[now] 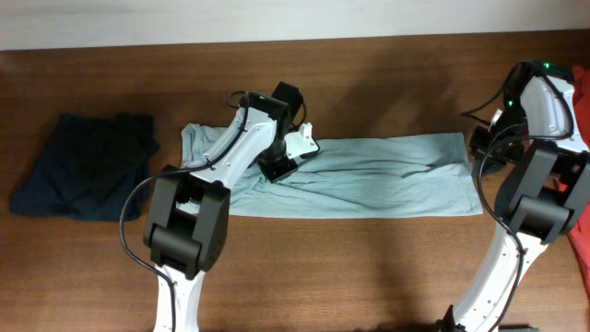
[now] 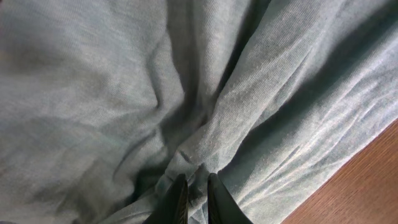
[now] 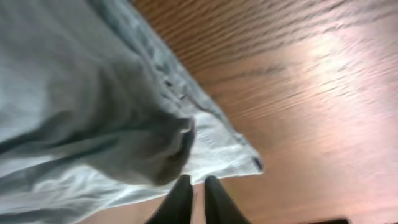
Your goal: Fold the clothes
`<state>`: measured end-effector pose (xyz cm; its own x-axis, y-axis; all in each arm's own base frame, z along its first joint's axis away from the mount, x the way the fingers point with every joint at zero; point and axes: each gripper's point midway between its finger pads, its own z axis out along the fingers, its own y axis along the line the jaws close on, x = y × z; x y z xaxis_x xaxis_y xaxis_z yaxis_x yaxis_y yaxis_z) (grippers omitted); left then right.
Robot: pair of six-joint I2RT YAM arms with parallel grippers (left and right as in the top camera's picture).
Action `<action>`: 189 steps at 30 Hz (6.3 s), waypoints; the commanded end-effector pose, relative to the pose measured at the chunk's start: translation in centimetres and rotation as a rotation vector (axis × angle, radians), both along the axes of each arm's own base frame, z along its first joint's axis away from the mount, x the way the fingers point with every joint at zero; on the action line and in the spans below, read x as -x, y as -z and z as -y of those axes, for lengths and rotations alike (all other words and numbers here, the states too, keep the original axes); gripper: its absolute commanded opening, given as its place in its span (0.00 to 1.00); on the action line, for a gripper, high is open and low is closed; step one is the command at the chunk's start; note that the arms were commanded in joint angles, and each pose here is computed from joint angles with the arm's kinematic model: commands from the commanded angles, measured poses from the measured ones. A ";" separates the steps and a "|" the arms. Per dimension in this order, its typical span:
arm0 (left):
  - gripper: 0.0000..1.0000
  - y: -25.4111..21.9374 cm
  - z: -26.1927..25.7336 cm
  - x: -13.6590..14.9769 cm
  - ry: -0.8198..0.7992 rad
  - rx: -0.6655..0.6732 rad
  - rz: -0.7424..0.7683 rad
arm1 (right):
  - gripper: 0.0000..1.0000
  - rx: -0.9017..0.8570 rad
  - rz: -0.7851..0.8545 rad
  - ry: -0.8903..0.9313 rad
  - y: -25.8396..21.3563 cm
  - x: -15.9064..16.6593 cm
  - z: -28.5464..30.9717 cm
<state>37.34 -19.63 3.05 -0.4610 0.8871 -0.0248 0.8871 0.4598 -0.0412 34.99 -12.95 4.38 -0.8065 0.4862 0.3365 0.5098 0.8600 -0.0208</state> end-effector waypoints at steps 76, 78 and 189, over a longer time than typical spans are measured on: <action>0.25 -9.4 -1.9 -4.9 -0.418 -0.025 0.176 | 0.23 -0.403 0.497 -0.037 -2.8 -3.9 -1.2; 0.43 -11.9 -4.7 -7.0 -0.625 0.017 0.219 | 0.22 -0.567 0.643 -0.079 -4.9 -5.7 -3.7; 0.73 -27.2 -17.8 -1.8 -0.959 0.100 0.406 | 0.72 -0.342 0.374 -0.008 8.6 5.5 1.9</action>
